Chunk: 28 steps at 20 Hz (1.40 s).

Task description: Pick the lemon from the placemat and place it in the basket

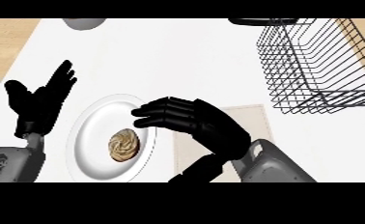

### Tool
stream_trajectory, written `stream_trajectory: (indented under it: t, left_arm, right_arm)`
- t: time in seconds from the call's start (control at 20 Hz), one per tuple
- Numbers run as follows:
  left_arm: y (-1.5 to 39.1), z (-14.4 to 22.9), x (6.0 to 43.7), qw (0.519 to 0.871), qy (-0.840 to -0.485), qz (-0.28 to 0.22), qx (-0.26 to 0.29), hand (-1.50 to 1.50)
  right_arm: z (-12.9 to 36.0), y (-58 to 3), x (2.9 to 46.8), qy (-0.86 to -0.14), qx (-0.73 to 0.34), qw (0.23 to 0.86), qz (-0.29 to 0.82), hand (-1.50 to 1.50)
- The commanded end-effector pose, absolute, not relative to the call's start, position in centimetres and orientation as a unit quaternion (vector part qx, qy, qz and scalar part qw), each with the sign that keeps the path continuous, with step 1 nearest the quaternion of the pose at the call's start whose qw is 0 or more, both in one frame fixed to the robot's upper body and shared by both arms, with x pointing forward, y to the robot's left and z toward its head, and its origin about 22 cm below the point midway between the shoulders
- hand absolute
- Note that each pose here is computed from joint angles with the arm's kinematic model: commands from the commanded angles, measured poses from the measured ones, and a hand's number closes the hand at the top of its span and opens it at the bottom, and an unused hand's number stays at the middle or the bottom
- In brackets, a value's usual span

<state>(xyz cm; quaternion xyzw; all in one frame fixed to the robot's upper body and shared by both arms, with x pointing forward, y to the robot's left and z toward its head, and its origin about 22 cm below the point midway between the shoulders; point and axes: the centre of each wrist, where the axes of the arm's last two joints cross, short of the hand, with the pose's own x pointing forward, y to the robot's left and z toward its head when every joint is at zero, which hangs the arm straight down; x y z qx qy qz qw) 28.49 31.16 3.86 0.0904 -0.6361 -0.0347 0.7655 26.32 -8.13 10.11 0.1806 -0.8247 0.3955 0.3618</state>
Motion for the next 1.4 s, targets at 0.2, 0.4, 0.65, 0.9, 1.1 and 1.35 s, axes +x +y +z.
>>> stream_trajectory:
  t: [0.2, 0.4, 0.65, 0.9, 1.1, 1.35]
  left_arm:
    - [30.9, 3.3, 28.6, 0.771, -0.629, -0.030, 0.091, 0.00]
    - [32.8, 3.5, 28.4, 0.772, -0.627, -0.032, 0.098, 0.00]
    - [31.8, 2.8, 28.1, 0.767, -0.634, -0.026, 0.092, 0.00]
    - [31.4, 3.6, 29.5, 0.766, -0.635, -0.034, 0.093, 0.00]
    - [32.5, 3.8, 29.4, 0.769, -0.630, -0.023, 0.103, 0.00]
    - [31.7, 3.0, 29.2, 0.766, -0.636, -0.026, 0.092, 0.00]
  right_arm:
    - [17.6, -7.8, 27.0, -0.750, -0.023, 0.404, 0.523, -1.50]
    - [23.2, -10.4, 29.4, -0.708, -0.198, 0.396, 0.551, -1.50]
    - [28.1, -10.9, 29.0, -0.643, -0.194, 0.437, 0.598, -1.50]
    - [28.7, -13.1, 30.4, -0.567, -0.129, 0.459, 0.671, -1.50]
    - [29.6, -17.4, 30.6, -0.567, -0.103, 0.474, 0.665, -1.50]
    - [28.8, -19.6, 30.7, -0.593, -0.057, 0.499, 0.629, -1.50]
